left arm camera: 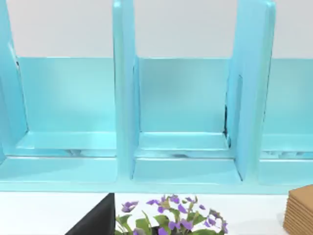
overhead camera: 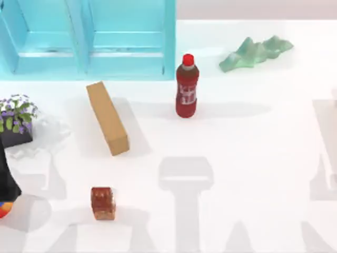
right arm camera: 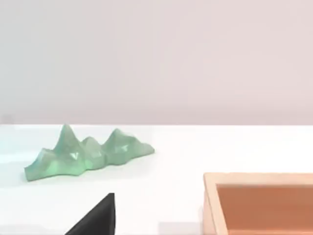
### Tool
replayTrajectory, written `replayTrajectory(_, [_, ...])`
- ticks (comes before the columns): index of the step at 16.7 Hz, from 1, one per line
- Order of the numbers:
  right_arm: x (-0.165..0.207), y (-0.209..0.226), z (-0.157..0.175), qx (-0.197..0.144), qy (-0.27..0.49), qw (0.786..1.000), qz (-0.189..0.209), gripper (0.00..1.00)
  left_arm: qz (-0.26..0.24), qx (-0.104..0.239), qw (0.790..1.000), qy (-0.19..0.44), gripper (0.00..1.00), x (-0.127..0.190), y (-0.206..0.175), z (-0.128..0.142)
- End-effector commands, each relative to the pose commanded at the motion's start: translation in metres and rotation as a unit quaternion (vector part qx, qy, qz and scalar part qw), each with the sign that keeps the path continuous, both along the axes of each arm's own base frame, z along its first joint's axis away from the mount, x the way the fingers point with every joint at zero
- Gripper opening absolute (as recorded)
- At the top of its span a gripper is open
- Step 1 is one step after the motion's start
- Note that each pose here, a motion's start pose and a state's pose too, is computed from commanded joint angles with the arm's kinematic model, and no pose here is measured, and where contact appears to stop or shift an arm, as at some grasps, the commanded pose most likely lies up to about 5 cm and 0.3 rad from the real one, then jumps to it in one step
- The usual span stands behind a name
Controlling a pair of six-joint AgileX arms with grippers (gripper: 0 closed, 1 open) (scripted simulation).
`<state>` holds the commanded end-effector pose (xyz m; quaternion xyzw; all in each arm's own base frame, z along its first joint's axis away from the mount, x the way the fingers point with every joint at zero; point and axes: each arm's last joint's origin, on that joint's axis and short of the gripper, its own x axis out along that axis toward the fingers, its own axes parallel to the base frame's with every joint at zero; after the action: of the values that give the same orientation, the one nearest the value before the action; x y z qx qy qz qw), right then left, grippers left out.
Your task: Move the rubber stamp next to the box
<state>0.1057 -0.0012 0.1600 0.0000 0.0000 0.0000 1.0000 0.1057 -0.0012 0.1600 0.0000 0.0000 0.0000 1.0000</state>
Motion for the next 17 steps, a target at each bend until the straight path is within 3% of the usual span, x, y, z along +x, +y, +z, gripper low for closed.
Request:
replayTrajectory(5, [0.0, 0.003, 0.012, 0.01, 0.01, 1.0, 0.017, 1.0, 0.0, 0.0, 1.0, 0.0, 1.0, 0.0, 0.0, 0.0])
replayTrajectory(11, [0.009, 0.024, 0.078, 0.07, 0.116, 0.985, 0.109, 1.0, 0.0, 0.0, 1.0, 0.0, 1.0, 0.0, 0.0, 0.0])
replayTrajectory(14, [0.032, 0.047, 0.114, 0.1, 0.233, 0.955, 0.154, 1.0, 0.0, 0.0, 1.0, 0.0, 1.0, 0.0, 0.0, 0.0])
replayTrajectory(17, [0.068, 0.085, 0.136, 0.112, 0.385, 0.899, 0.174, 1.0, 0.0, 0.0, 1.0, 0.0, 1.0, 0.0, 0.0, 0.0])
